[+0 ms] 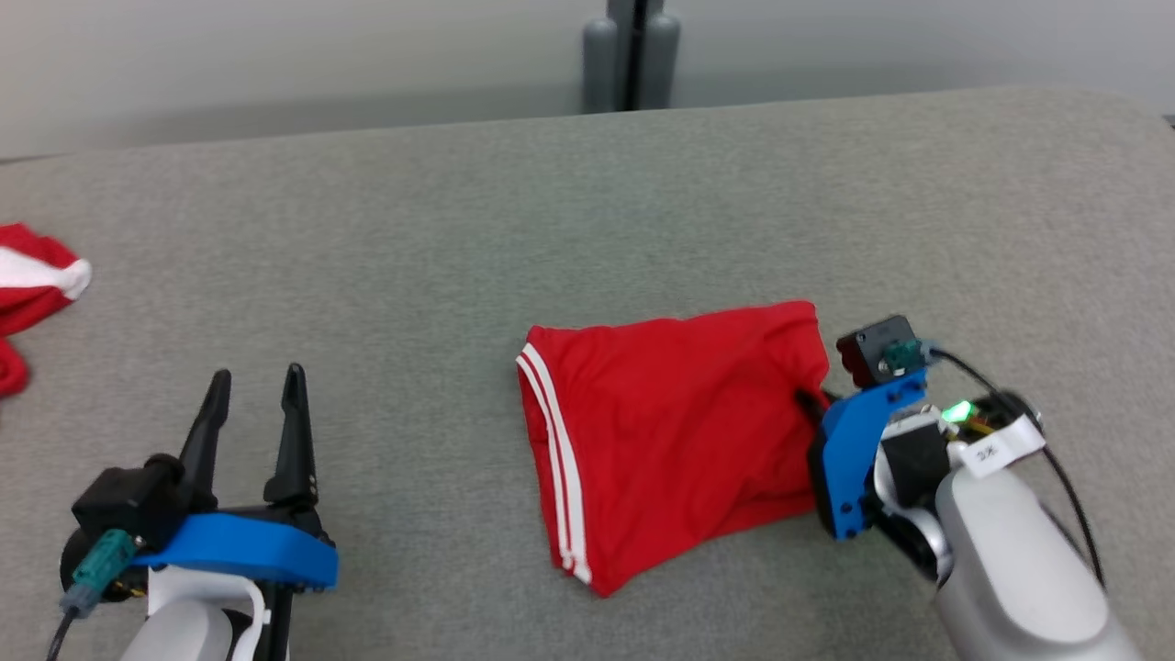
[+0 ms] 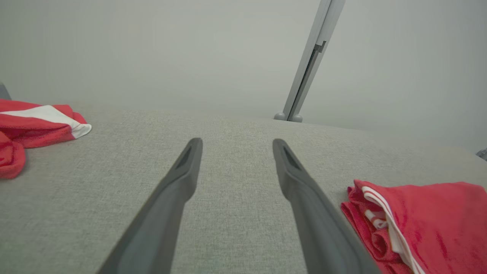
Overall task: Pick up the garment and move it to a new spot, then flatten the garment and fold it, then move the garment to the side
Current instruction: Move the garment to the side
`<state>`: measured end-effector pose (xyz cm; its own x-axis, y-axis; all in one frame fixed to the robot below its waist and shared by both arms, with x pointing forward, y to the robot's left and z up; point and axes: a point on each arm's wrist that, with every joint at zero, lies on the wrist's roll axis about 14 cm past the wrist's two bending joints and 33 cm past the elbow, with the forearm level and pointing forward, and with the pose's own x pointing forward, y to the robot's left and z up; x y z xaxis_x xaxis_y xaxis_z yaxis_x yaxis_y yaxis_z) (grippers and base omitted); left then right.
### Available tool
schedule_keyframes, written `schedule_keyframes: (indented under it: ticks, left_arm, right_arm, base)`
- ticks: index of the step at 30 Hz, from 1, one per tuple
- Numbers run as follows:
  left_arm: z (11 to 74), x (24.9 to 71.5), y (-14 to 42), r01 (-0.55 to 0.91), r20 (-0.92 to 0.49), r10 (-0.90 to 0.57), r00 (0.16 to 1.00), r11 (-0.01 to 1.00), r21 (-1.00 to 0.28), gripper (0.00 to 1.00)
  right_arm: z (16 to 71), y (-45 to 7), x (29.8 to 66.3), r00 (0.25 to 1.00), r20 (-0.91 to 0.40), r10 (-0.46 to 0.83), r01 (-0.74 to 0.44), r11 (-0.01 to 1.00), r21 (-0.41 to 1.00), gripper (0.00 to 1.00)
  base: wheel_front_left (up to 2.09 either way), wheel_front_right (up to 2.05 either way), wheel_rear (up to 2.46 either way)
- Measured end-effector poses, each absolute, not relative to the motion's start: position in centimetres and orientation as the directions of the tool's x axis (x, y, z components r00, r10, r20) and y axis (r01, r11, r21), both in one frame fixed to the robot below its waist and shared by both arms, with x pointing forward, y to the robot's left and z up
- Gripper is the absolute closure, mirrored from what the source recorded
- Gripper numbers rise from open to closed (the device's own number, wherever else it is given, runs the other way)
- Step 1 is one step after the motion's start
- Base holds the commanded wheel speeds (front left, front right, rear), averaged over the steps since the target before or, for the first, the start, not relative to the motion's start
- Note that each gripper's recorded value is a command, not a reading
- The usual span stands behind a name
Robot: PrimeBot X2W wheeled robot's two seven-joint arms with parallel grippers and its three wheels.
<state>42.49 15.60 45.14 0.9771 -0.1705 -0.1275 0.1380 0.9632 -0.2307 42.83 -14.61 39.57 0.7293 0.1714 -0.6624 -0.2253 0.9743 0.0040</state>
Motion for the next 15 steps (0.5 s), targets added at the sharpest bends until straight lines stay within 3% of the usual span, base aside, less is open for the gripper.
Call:
schedule_keyframes:
  ticks: [7,15]
  left_arm:
    - [44.7,46.1,12.0,0.242,-0.101,-0.272,0.957,0.94,-0.242,0.0]
    - [43.1,50.3,5.9,0.393,-0.078,-0.427,0.901,0.878,-0.272,0.0]
  right_arm:
    - [44.5,-25.7,45.0,0.792,-0.608,-0.054,-0.197,0.92,-0.338,1.0]
    - [47.6,-37.8,46.3,0.81,-0.512,-0.286,-0.029,0.852,-0.523,1.0]
  base:
    - [0.0,0.0,0.0]
    - [0.0,0.0,0.0]
